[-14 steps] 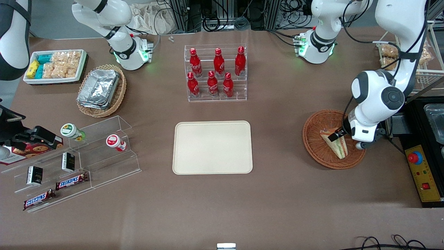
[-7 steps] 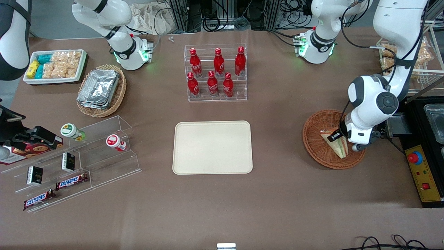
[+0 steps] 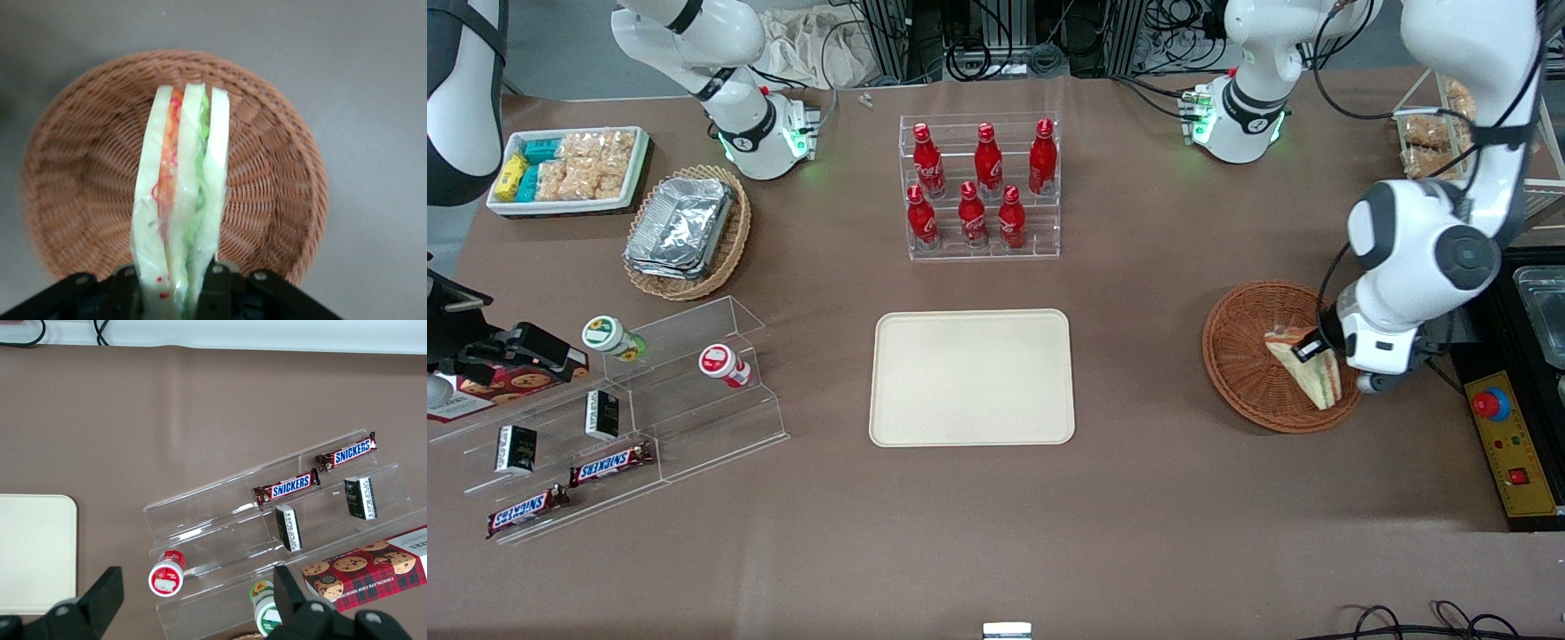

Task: Place sandwich from basket to tray
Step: 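Lift the sandwich up out of the basket with the left gripper, then carry the sandwich over the cream tray with the left gripper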

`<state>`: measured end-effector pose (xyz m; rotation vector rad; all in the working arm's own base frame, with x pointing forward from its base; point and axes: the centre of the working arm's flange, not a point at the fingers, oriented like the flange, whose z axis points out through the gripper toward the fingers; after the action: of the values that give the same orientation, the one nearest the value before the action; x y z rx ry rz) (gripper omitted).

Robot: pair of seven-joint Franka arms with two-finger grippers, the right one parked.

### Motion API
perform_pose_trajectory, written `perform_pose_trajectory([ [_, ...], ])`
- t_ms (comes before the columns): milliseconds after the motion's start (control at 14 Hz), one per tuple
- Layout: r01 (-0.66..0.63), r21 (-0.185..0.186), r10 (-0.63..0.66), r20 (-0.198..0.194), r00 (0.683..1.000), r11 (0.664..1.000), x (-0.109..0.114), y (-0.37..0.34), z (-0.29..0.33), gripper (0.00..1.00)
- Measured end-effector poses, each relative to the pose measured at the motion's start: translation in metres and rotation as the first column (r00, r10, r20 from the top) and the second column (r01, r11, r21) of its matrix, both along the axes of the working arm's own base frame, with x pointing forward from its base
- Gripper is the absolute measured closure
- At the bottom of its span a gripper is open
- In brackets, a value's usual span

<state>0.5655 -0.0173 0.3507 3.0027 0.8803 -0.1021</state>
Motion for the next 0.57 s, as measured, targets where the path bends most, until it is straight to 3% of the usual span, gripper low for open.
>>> perform_pose_trajectory([
  [357,0.157,-0.001,-0.157,-0.057,0.986,0.988,0.021,-0.008,0.128,0.80],
  [571,0.284,-0.021,-0.285,-0.047,0.957,0.959,0.024,-0.053,0.167,0.80],
])
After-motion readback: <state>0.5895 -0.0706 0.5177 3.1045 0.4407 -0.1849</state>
